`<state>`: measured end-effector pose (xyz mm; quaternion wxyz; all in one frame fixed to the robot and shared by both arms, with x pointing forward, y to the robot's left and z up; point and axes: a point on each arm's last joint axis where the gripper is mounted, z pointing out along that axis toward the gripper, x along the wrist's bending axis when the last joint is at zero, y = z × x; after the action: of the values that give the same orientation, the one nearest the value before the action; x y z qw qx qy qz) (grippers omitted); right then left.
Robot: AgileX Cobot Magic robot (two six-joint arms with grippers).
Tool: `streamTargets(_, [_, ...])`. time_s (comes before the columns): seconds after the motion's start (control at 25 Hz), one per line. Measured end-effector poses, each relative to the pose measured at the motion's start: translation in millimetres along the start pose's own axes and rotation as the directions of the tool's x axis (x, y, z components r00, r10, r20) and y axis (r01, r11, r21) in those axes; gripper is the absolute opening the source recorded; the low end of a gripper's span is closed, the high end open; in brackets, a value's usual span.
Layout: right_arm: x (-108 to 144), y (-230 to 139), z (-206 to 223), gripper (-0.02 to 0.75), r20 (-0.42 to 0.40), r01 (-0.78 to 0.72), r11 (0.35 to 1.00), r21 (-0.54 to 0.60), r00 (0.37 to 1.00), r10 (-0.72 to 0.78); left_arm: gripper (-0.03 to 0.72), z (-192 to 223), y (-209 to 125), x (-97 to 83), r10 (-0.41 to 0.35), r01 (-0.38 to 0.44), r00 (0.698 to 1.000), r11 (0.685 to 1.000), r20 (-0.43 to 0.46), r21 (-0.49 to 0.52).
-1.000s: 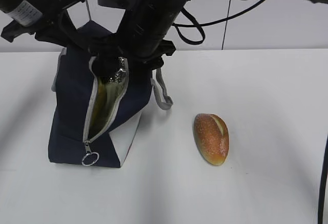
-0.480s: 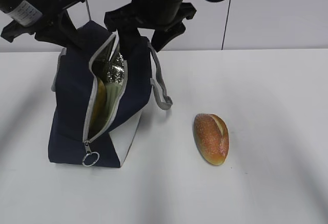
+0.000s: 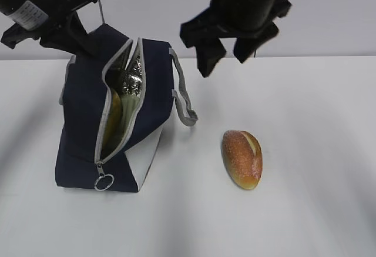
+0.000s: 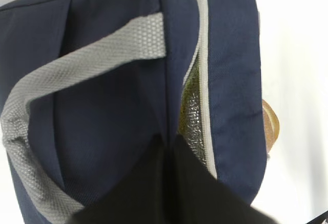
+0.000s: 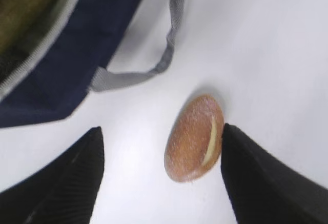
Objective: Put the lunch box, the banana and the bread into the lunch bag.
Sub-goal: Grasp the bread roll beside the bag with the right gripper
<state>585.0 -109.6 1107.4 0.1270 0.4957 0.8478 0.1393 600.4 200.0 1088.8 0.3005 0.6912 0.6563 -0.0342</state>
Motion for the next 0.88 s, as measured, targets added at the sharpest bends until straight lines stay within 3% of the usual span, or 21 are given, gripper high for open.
streamTargets(0.28, [-26.1, -60.6, 10.7, 0.524, -0.042, -0.125, 0.992, 0.025, 0.991, 0.126, -0.003, 0.0, -0.4, 0.0, 0.0, 0.0, 1.0, 1.0, 0.0, 0.004])
streamTargets(0.48, [-28.0, -96.3, 38.5, 0.524, -0.101, -0.221, 0.974, 0.05, 0.969, 0.225, -0.003, 0.0, -0.6, 0.0, 0.0, 0.0, 1.0, 1.0, 0.0, 0.006])
streamTargets(0.72, [-36.1, -114.1, 61.1, 0.535, -0.151, -0.28, 0.959, 0.041, 0.947, 0.282, -0.003, 0.0, -1.0, 0.0, 0.0, 0.0, 1.0, 1.0, 0.0, 0.011])
streamTargets(0.88, [-35.9, -112.4, 70.0, 0.59, -0.163, -0.262, 0.964, 0.045, 0.95, 0.266, -0.003, 0.0, -1.1, 0.0, 0.0, 0.0, 1.0, 1.0, 0.0, 0.012])
